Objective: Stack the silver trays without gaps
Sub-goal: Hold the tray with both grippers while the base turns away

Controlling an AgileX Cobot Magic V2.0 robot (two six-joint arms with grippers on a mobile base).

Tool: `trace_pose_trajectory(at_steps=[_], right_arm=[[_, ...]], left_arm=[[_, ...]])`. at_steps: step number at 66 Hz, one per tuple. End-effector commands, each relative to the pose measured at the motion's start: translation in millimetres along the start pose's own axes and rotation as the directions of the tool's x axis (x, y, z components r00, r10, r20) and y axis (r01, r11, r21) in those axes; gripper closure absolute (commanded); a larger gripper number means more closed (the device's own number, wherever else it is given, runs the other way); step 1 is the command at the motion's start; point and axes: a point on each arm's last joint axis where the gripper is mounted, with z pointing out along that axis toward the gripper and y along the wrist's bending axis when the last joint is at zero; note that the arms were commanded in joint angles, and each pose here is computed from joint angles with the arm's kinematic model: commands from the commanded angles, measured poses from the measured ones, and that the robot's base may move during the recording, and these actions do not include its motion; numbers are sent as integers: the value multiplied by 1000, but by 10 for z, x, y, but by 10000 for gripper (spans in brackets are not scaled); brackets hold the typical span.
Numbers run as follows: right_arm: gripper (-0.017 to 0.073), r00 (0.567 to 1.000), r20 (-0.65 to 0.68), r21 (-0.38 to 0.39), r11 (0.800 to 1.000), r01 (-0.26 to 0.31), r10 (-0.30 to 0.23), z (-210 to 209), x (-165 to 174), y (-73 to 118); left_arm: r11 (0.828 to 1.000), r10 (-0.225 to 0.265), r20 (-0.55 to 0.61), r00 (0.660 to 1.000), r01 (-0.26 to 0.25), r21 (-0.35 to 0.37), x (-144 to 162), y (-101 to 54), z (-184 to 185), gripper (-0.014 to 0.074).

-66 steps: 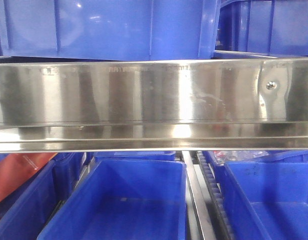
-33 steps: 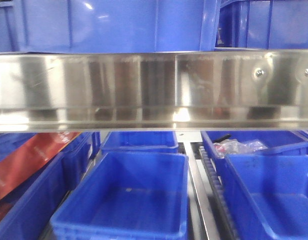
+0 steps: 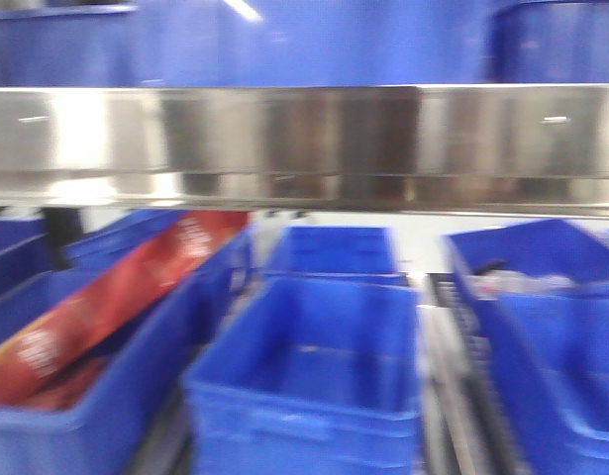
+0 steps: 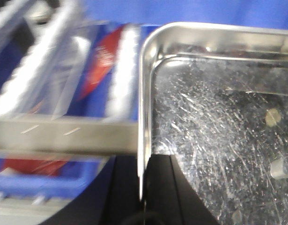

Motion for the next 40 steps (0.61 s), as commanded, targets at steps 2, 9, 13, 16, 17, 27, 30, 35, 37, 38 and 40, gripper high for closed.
trace_pose_trajectory(at_steps=[2, 9, 13, 16, 17, 27, 30, 35, 37, 38, 40], right_arm=[[585, 999, 26, -28, 999, 23, -22, -10, -18, 30], [585, 999, 26, -28, 999, 23, -22, -10, -18, 30], [585, 999, 26, -28, 999, 23, -22, -10, -18, 30], [585, 999, 26, -28, 999, 23, -22, -10, -18, 30], [585, 999, 26, -28, 999, 23, -22, -10, -18, 30], [585, 999, 27, -29, 999, 23, -22, -10, -19, 32], [585, 999, 27, -29, 999, 23, -22, -10, -19, 32], [585, 999, 27, -29, 999, 23, -22, -10, -19, 32], [585, 999, 27, -29, 999, 23, -22, -10, -19, 32], [585, 999, 27, -29, 999, 23, -22, -10, -19, 32], [585, 999, 27, -29, 999, 23, -22, -10, -19, 32]], left_arm=[[1000, 21, 53, 998, -21, 12, -55, 3, -39, 610], [1000, 23, 56, 998, -23, 10, -58, 5, -39, 610], [1000, 23, 56, 998, -23, 10, -58, 5, -39, 610], [1000, 23, 56, 998, -23, 10, -58, 5, -39, 610], [1000, 23, 56, 998, -23, 10, -58, 5, -39, 610], [1000, 23, 56, 998, -23, 10, -58, 5, -39, 610], [1000, 23, 56, 998, -23, 10, -58, 5, -39, 610], [1000, 23, 56, 998, -23, 10, -58, 5, -39, 610], [1000, 23, 56, 998, -23, 10, -58, 5, -39, 610], [1000, 23, 56, 998, -23, 10, -58, 5, -39, 610], [1000, 23, 56, 998, -23, 10, -58, 5, -39, 610]])
